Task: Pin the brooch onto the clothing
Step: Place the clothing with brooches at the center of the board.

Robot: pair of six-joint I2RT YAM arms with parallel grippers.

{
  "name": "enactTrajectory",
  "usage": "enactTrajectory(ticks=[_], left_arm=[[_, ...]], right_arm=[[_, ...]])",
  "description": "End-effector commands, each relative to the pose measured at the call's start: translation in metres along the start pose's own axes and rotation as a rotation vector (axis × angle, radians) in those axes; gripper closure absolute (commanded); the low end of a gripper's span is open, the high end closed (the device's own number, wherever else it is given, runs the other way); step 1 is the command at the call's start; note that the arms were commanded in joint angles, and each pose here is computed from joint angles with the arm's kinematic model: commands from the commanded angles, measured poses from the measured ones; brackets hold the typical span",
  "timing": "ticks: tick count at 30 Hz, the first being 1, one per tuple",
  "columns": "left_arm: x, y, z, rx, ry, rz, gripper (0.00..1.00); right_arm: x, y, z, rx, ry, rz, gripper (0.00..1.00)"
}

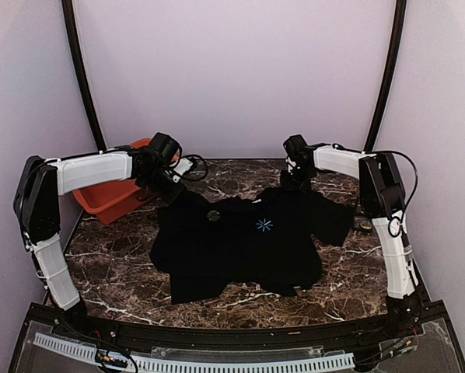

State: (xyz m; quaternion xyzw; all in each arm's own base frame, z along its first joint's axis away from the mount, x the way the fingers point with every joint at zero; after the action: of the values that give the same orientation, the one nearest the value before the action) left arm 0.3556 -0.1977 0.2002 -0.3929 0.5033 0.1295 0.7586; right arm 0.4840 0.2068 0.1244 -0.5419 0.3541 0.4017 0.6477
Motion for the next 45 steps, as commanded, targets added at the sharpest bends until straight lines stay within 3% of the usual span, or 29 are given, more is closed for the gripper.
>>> enactTrajectory(ticks=[1,8,13,17,20,22,23,25,31,33,40,45], left_arm=[[0.002,-0.026,0.018,-0.002,-0.156,-0.041,0.99],[0.034,-0.024,0.025,0.013,-0.201,0.042,0.99],[0.028,-0.022,0.034,-0.011,-0.231,0.064,0.99],[0.015,-0.022,0.048,-0.049,-0.27,0.046,0.91],[0.009,-0.022,0.056,-0.072,-0.284,0.027,0.88],[0.008,-0.022,0.059,-0.08,-0.285,0.023,0.8],[0.008,-0.022,0.058,-0.081,-0.273,0.019,0.69],[0.008,-0.022,0.057,-0.079,-0.235,0.012,0.59],[-0.016,-0.029,0.036,-0.098,0.038,-0.095,0.4],[-0.022,-0.031,0.026,-0.095,0.114,-0.126,0.35],[-0.014,-0.049,0.002,-0.028,0.209,-0.174,0.18],[0.016,-0.055,-0.006,-0.003,0.235,-0.135,0.14]], right_arm=[[-0.028,-0.015,-0.001,0.021,-0.014,-0.09,1.0],[-0.024,-0.013,0.002,-0.021,-0.05,-0.077,1.0],[-0.041,-0.012,0.012,-0.077,-0.085,-0.094,0.8],[-0.063,-0.011,0.015,-0.115,-0.047,-0.121,0.63],[-0.088,-0.009,0.018,-0.151,-0.043,-0.154,0.57],[-0.102,-0.001,0.025,-0.19,-0.057,-0.165,0.52],[-0.108,0.004,0.03,-0.219,-0.065,-0.167,0.51],[-0.119,0.016,0.034,-0.253,-0.079,-0.165,0.48],[-0.146,0.061,0.031,-0.266,-0.208,-0.111,0.46],[-0.156,0.085,0.048,-0.328,-0.275,-0.108,0.37],[-0.152,0.158,0.107,-0.433,-0.416,-0.042,0.36],[-0.133,0.189,0.143,-0.472,-0.44,0.036,0.35]])
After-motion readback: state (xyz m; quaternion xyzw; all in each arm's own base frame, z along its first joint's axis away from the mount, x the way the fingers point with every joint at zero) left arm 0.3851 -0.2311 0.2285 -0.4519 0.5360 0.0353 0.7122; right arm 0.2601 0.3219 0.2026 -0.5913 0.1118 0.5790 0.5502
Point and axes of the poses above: each gripper's point midway between its finger pads, its own x axis out along the fingers, its own z axis along the line the jaws close on, y = z × x, the point moved 10 cm from there along -x, back along the fingers, and after that the axes turned 5 degrees about x, right-handed, at the moved point
